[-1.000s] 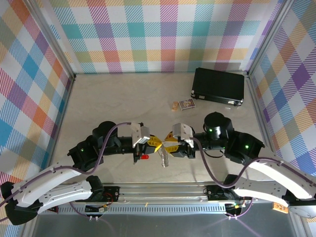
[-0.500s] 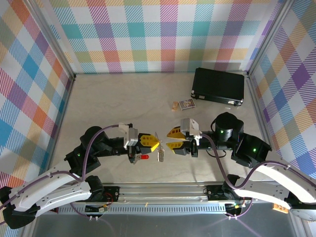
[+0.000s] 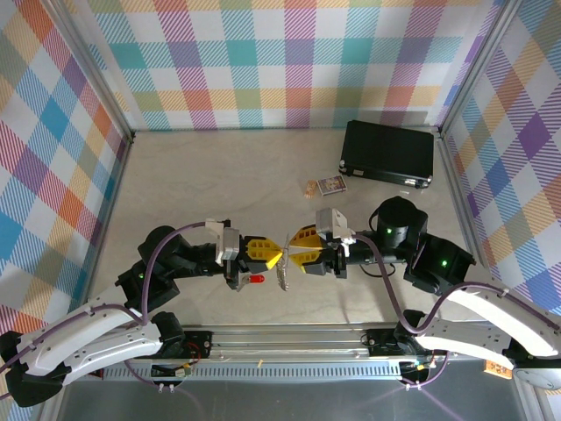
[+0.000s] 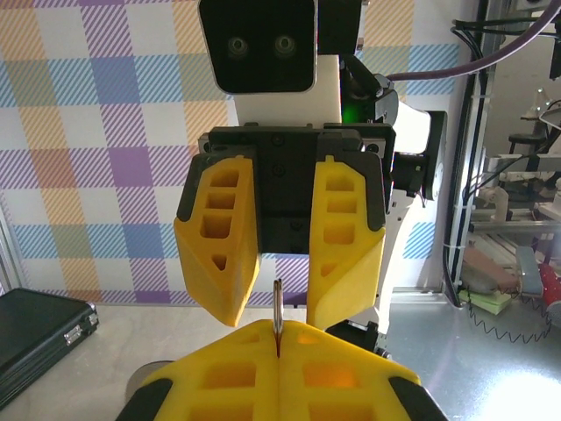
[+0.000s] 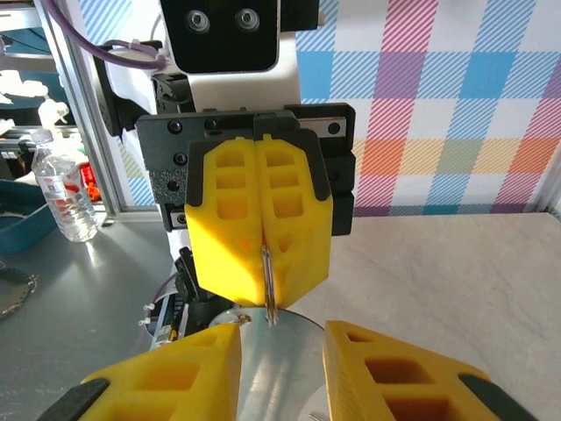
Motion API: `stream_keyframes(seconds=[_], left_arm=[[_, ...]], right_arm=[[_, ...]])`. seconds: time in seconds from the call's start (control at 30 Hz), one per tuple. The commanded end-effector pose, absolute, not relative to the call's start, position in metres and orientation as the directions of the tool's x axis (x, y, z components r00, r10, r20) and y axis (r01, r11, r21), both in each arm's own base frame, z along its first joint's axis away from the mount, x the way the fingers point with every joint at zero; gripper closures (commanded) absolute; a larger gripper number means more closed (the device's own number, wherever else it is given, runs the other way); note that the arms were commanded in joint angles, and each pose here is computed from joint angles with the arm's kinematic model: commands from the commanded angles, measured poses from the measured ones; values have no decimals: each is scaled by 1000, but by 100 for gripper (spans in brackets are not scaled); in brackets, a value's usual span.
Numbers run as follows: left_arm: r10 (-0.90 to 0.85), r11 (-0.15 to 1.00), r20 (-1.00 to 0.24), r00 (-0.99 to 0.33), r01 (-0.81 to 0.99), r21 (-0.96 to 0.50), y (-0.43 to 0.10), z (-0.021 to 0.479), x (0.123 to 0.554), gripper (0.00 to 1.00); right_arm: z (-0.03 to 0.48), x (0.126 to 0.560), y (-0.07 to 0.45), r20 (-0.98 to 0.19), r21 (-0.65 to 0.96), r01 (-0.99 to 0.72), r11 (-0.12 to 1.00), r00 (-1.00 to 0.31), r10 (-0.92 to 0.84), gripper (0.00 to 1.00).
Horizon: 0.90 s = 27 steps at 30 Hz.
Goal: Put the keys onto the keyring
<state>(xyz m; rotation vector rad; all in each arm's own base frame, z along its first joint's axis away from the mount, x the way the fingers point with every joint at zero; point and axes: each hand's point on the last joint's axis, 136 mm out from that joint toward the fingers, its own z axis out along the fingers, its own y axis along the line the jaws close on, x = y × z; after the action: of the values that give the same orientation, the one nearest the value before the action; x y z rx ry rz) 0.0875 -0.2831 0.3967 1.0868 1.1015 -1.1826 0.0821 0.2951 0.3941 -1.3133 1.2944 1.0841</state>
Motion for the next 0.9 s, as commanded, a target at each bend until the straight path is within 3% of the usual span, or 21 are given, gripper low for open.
stream_keyframes(seconds=[0.0,0.57,0.8,0.87], left_arm=[[-193,40,-977,90,996,84,-281,411,79,100],[-196,34,-977,83,996,77,-282,410,79,100],[-186,39,-979,81,996,75,-283,406,80,100],[-177,46,-981,78,996,71,-283,404,82,100]], right_arm=[[407,77,297,-995,-52,-999,-6,52,-86,72],[400,79,305,-995,-36,-999,-25,38,-95,82],[397,75,306,-994,-45,-997,-55,50,-97,100],[397,74,306,-994,-53,-997,-60,59,-94,100]])
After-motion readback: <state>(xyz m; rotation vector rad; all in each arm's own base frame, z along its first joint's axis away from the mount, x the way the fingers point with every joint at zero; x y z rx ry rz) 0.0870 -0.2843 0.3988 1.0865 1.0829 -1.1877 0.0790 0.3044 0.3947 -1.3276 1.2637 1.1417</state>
